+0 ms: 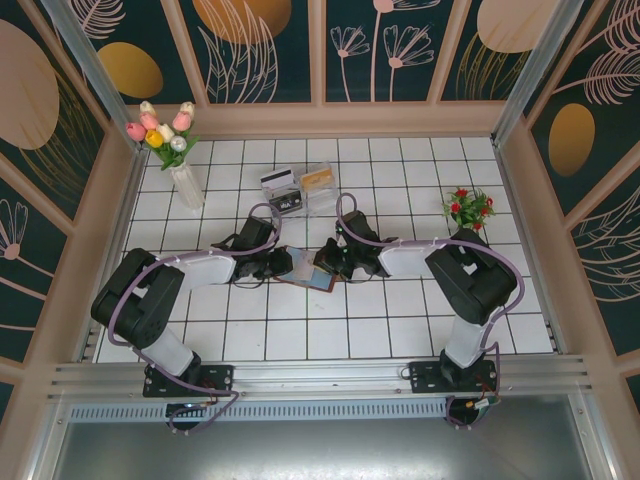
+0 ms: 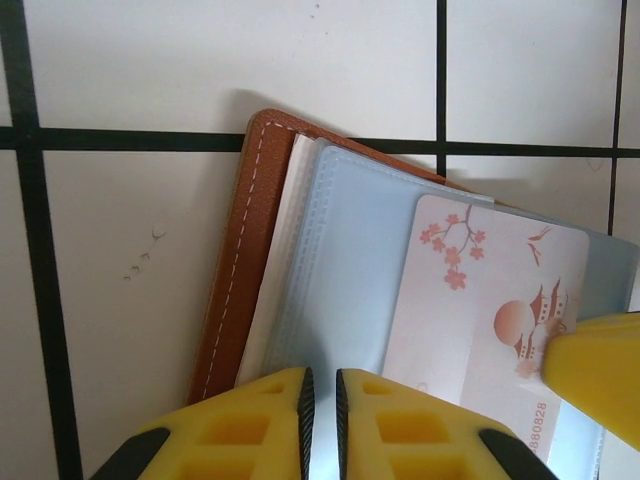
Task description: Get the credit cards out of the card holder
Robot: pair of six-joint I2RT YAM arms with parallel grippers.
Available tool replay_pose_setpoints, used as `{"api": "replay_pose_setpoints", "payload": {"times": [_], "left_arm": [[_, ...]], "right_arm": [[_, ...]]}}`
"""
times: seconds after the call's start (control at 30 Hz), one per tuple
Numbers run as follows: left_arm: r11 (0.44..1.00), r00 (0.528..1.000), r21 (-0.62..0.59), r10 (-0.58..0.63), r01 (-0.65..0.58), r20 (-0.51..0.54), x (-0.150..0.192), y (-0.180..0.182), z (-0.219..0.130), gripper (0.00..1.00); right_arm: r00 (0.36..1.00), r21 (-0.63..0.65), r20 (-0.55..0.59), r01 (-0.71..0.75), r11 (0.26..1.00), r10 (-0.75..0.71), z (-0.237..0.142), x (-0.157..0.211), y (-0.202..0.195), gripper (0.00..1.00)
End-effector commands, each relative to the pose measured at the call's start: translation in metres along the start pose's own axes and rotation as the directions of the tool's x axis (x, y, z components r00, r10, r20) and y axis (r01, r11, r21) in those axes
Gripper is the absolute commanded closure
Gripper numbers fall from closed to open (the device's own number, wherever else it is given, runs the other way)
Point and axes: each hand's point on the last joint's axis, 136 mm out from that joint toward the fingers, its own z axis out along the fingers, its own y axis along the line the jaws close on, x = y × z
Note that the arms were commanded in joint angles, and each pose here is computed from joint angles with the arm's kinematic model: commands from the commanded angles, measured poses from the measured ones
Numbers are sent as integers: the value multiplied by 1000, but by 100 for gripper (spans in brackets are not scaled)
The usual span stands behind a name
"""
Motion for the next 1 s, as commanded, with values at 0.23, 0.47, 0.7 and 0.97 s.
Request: {"api": "replay_pose_setpoints", "payload": {"times": [0.23, 0.47, 0.7, 0.97], "left_arm": [[1000, 999, -20, 0, -1, -45, 8, 4, 1, 87], [1000, 998, -28, -13, 11, -58, 14, 10, 4, 88], [1000, 998, -28, -8, 6, -59, 14, 9, 4, 88], [1000, 999, -15, 13, -14, -41, 4, -1, -4, 81]], "right_arm": [[999, 17, -15, -37, 999, 37, 4, 1, -15, 76], [998, 3, -47, -52, 999, 52, 12, 4, -17, 73], [998, -35, -49, -36, 999, 34, 14, 3, -9, 80], [999, -22, 4, -45, 999, 45, -13, 0, -14, 100]]}}
